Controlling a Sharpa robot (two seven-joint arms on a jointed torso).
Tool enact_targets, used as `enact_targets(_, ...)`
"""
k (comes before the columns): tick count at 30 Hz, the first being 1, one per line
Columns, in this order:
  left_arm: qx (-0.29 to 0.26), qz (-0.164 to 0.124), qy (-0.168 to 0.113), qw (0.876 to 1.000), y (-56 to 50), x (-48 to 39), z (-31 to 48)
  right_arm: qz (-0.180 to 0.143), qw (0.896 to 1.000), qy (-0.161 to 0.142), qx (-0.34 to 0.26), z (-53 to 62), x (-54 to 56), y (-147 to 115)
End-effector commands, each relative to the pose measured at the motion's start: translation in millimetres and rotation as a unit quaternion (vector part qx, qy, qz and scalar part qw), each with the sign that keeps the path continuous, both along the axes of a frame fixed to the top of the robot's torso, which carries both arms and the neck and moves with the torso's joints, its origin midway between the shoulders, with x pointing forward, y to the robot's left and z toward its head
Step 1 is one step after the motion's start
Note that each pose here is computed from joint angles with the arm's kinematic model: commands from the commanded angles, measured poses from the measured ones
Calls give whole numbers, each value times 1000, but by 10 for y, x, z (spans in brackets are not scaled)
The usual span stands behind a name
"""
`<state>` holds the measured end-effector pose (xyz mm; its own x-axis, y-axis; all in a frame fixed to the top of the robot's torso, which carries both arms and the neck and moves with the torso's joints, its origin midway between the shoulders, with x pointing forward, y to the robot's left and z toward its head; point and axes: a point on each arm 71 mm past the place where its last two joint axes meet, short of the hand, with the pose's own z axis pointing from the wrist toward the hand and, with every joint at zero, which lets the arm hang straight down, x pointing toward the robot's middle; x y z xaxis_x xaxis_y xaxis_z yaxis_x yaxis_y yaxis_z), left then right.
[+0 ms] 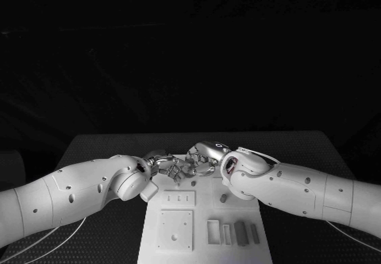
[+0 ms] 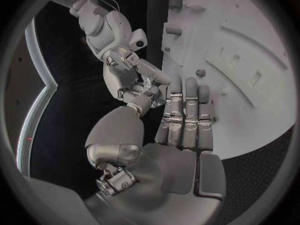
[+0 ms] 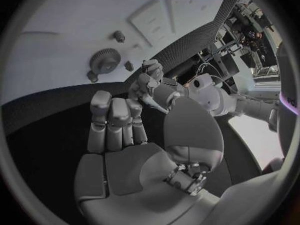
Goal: Assemble the parts on the task board
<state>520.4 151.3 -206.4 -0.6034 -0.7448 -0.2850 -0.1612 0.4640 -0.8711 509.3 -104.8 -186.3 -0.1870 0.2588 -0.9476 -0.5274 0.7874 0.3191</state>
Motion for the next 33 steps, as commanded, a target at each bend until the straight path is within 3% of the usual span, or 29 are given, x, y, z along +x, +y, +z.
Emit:
enact_targets(1,2,0,-9,1000,-5,8,15,6,1000,11,27,6,3,-24)
enact_targets(7,8,2,-4,1000,23,11,4,-5,999,2,38,16,37,-155)
enact_targets(13,33,-21,5,999,45,-17,-22,-36,997,-9,63,40,118,-485)
enact_targets(18,77,-45,0,996,83,-41,-45,-86,989,-14,123,175,285,-832)
enact_targets(21,99,-50,-11,994,92,-51,-45,-111,982,-2,152,235,365,-982)
enact_targets(26,132,-63,-12,989,91,-81,-60,-137,979,7,148,263,467,-1135)
enact_targets(33,195,-90,-13,977,47,-146,-95,-147,976,11,160,281,495,-1190)
